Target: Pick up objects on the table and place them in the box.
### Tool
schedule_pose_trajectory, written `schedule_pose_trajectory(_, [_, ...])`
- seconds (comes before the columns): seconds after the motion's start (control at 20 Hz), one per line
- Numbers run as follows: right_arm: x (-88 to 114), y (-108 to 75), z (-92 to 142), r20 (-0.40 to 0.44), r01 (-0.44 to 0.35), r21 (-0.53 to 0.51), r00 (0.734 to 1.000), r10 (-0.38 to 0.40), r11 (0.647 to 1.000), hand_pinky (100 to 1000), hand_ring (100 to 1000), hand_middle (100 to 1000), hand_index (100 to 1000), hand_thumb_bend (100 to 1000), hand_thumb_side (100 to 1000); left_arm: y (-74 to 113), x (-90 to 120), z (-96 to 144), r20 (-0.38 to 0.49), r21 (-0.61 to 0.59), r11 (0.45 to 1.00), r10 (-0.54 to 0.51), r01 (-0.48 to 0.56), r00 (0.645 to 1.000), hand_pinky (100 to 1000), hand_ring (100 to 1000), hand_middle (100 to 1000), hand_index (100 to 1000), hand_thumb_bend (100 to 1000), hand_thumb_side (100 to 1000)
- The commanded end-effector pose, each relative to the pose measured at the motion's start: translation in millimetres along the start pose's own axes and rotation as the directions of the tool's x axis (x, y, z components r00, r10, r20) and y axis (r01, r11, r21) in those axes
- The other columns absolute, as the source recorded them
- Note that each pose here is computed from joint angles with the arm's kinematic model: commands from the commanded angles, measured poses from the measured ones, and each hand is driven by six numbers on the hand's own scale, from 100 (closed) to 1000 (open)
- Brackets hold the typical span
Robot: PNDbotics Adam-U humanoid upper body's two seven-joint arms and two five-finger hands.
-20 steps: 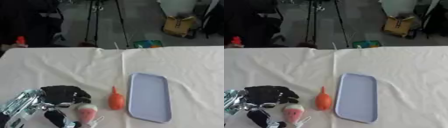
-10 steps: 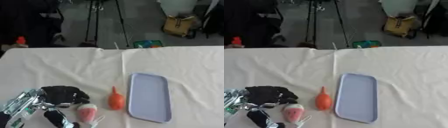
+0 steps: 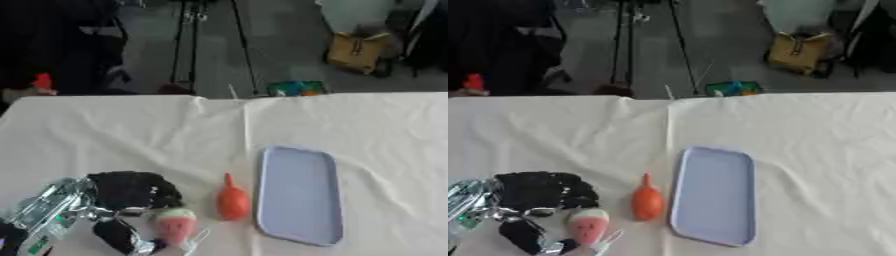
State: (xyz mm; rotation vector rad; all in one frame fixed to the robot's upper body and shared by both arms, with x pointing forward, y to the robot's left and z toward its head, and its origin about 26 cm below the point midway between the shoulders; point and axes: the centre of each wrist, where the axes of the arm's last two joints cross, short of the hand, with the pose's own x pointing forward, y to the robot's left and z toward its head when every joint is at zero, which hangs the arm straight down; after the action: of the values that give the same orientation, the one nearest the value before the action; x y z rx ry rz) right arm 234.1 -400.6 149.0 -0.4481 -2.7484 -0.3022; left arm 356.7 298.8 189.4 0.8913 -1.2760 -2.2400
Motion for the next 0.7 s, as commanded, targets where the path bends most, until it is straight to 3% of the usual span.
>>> schedule_pose_trajectory(0.05, [4.2,-0.8,-5.9,0.020,-0.004,0.011,1.000,0.004,1.000,818,832,757,838,100,861,7.5,-2.3,2.7,-0.002,0.014,1.000,-0.009,0.009,1.000,1000,998,950,1000,327,1000])
schedule_pose_trajectory(0.15, [4.3,-0.8,-5.9,0.020,-0.005,0.010,1.000,0.005,1.000,818,832,757,838,100,861,8.9,-1.3,2.4,0.003,0.012,1.000,-0.001,0.000,1.000,1000,998,950,1000,327,1000])
schedule_pose_trajectory(0.25, [4.2,-0.7,-5.9,0.017,-0.004,0.009,1.000,0.004,1.000,819,833,758,838,100,855,8.9,0.5,0.6,0.014,-0.004,1.000,0.012,-0.012,1.000,1000,1000,958,1000,418,1000])
schedule_pose_trajectory(0.7, [4.2,-0.7,-6.5,0.018,-0.004,0.000,1.000,0.004,1.000,820,833,758,834,100,850,8.6,1.1,-2.7,0.012,-0.051,0.998,0.032,-0.031,0.999,1000,982,929,1000,405,1000])
